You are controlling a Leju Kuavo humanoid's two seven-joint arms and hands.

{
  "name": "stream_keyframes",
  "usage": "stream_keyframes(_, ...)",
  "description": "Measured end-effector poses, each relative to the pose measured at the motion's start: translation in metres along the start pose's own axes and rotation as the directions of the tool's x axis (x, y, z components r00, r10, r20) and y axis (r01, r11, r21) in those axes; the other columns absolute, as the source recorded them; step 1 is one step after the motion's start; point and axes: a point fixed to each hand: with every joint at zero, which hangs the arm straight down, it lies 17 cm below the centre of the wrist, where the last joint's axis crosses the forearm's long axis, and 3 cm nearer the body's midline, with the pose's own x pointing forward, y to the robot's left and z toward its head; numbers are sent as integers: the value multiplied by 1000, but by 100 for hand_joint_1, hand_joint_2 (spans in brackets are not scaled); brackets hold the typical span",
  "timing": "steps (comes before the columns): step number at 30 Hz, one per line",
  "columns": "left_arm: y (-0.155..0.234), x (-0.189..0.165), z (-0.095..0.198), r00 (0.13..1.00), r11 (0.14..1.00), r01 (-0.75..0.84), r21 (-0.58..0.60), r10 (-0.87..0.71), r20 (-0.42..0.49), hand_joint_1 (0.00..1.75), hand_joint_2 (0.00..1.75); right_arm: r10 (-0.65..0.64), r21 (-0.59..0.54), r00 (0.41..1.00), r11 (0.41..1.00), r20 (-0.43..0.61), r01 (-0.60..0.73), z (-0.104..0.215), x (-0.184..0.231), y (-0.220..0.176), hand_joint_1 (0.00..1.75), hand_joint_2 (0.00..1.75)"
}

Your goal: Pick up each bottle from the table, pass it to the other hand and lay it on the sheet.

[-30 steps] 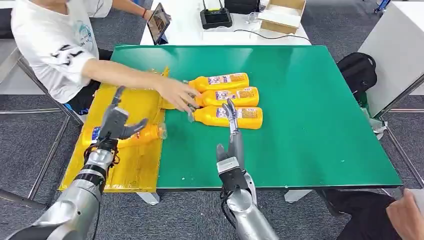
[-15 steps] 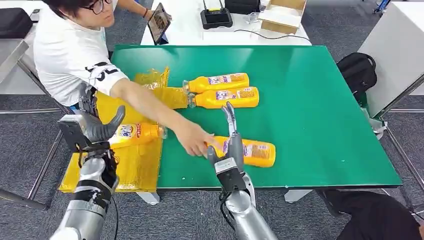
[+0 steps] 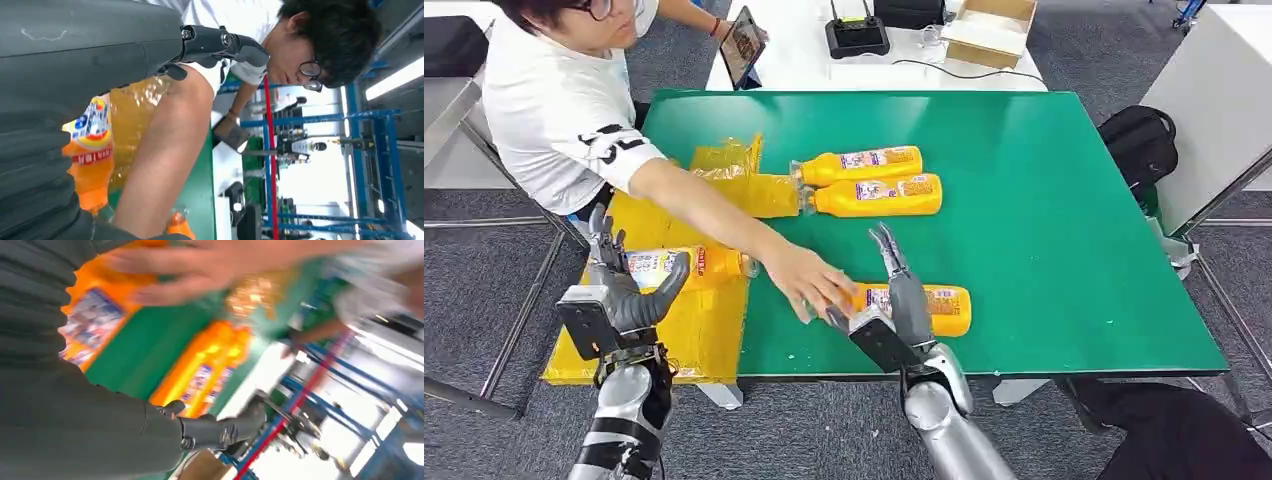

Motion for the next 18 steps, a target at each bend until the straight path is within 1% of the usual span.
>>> stream_keyframes(2, 10, 8, -1, 999, 999, 43, 32, -44, 28, 0, 175, 55, 67, 997, 996, -45, -52, 4, -16, 6, 0, 175)
stream_keyframes(4, 17, 15, -2, 995, 996, 77, 49, -80, 52, 0, 175, 89, 105, 994, 991, -69, -82, 7, -27, 8, 0, 175)
stream_keyframes(9, 25, 29, -2, 978, 982, 169, 84, -177, 106, 0, 175, 133, 188, 985, 976, -113, -110, 16, -47, 11, 0, 175)
stream_keyframes(14, 18, 36, 0, 973, 981, 183, 64, -190, 134, 0, 175, 177, 239, 973, 961, -147, -139, 24, -64, 10, 0, 175)
stream_keyframes(18, 15, 36, 1, 975, 984, 169, 57, -176, 132, 0, 175, 210, 253, 963, 954, -168, -163, 27, -75, 4, 0, 175)
